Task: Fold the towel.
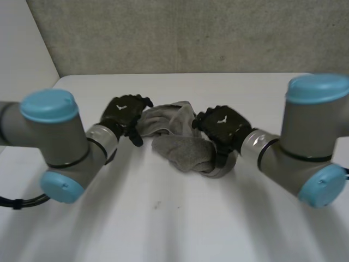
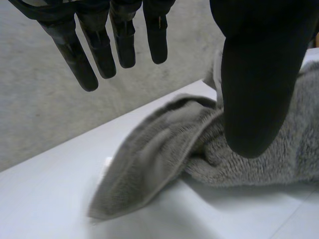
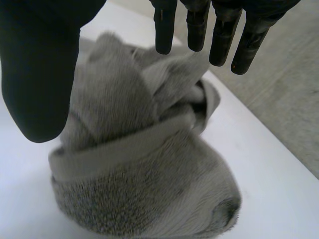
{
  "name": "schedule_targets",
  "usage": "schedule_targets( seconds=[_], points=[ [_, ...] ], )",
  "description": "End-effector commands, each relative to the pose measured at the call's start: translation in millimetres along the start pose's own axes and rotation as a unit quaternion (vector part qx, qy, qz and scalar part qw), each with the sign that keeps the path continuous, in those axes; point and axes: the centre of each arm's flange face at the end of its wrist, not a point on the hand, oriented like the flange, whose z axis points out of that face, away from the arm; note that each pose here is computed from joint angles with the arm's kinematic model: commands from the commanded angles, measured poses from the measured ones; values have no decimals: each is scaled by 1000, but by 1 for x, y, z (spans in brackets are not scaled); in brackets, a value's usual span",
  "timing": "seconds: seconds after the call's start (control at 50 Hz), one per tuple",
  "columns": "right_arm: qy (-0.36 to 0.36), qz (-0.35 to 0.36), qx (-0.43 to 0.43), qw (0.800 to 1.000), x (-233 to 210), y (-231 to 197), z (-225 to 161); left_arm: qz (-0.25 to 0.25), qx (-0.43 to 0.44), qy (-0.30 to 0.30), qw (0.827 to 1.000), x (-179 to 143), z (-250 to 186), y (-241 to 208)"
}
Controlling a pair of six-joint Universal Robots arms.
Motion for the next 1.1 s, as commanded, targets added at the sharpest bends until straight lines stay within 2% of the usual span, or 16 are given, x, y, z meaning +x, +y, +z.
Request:
schedule_targets(
  seconds=[0.02,0.16,0.34,0.46,0.6,0.74,0.88,1.0,1.04,1.06,1.08,1.1],
  points=[
    [7,-46,10,999,-12,34,31,4,27,45,999,9,34,42],
    [65,-53,13,996,-9,55,50,17,43,49,998,10,47,56],
    [72,-53,18,996,-10,61,52,73,51,70,994,15,60,71],
    [82,-61,54,993,-2,32,37,89,79,68,991,16,69,66],
    [71,-74,126,987,3,-19,2,94,102,65,988,15,74,62],
    [58,-71,159,983,1,-40,-19,96,111,65,987,15,79,63],
    [77,-83,208,971,8,-74,-50,102,141,55,983,14,82,55],
    [92,-94,221,966,14,-82,-54,111,179,43,977,12,83,38],
    [112,-107,246,957,22,-91,-52,117,220,21,968,5,81,8],
    [112,-107,246,957,22,-91,-52,117,220,21,968,5,81,8],
    [127,-118,271,947,28,-99,-51,119,247,0,962,-2,79,-11],
    [146,-130,301,933,34,-108,-48,119,247,0,962,-2,79,-11]
  ],
)
